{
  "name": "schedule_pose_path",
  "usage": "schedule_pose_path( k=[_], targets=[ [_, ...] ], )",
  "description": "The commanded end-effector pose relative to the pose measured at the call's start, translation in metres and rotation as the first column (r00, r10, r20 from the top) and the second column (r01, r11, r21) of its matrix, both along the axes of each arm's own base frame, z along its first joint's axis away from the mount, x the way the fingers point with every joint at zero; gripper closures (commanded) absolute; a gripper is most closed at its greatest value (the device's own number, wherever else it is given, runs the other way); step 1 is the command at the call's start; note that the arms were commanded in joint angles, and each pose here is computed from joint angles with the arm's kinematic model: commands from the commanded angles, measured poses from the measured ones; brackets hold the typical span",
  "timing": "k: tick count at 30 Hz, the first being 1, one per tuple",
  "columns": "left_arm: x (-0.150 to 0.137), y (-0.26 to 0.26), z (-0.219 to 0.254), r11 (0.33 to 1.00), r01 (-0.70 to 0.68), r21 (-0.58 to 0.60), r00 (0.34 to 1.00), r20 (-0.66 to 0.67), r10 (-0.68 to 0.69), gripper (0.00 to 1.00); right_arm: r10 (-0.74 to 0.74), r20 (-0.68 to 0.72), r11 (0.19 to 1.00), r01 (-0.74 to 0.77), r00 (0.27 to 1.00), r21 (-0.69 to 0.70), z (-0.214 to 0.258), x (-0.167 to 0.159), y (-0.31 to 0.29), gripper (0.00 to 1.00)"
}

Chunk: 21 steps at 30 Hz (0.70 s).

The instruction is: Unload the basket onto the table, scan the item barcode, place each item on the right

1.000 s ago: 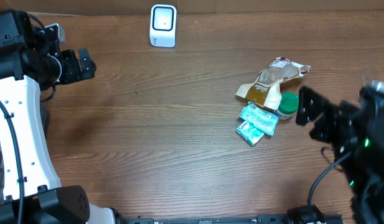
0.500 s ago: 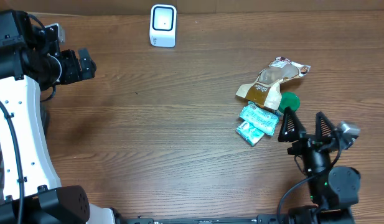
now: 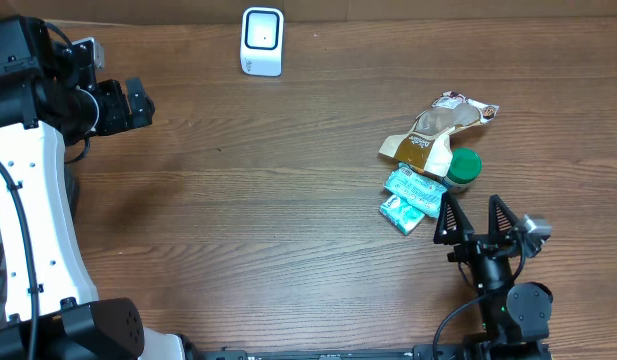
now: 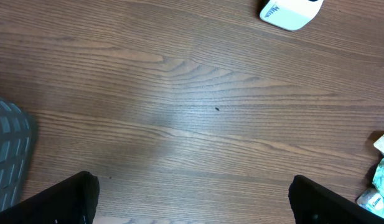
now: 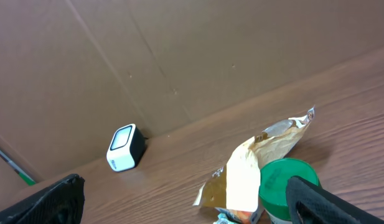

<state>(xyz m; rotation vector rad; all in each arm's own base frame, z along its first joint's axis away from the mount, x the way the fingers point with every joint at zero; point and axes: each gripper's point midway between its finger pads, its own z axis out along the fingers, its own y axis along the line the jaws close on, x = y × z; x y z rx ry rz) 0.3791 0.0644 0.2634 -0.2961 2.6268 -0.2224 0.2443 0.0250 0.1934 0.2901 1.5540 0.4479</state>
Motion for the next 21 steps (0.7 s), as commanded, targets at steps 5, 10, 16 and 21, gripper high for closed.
schedule_pose_path(
  k=[5,10,16,21],
  targets=[
    [0.003,0.002,0.006,1.0,-0.016,-0.004,1.0,0.018,0.016,0.0,0.014,-0.052,1.0,-0.015,0.999,-0.011,-0.024,-0.001,0.003,0.0],
    [0.003,0.002,0.006,1.0,-0.016,-0.004,1.0,0.018,0.016,0.0,0.014,-0.051,1.0,-0.015,0.999,-0.013,-0.024,-0.001,0.003,0.0],
    [0.003,0.002,0.006,1.0,-0.016,-0.004,1.0,0.018,0.016,0.0,0.014,-0.051,1.0,-0.015,0.999,-0.013,-0.024,-0.001,0.003,0.0],
    [0.003,0.002,0.006,1.0,-0.016,-0.005,1.0,0.017,0.016,0.0,0.014,-0.051,1.0,-0.015,0.999,-0.013,-0.024,-0.001,0.003,0.0]
  ],
)
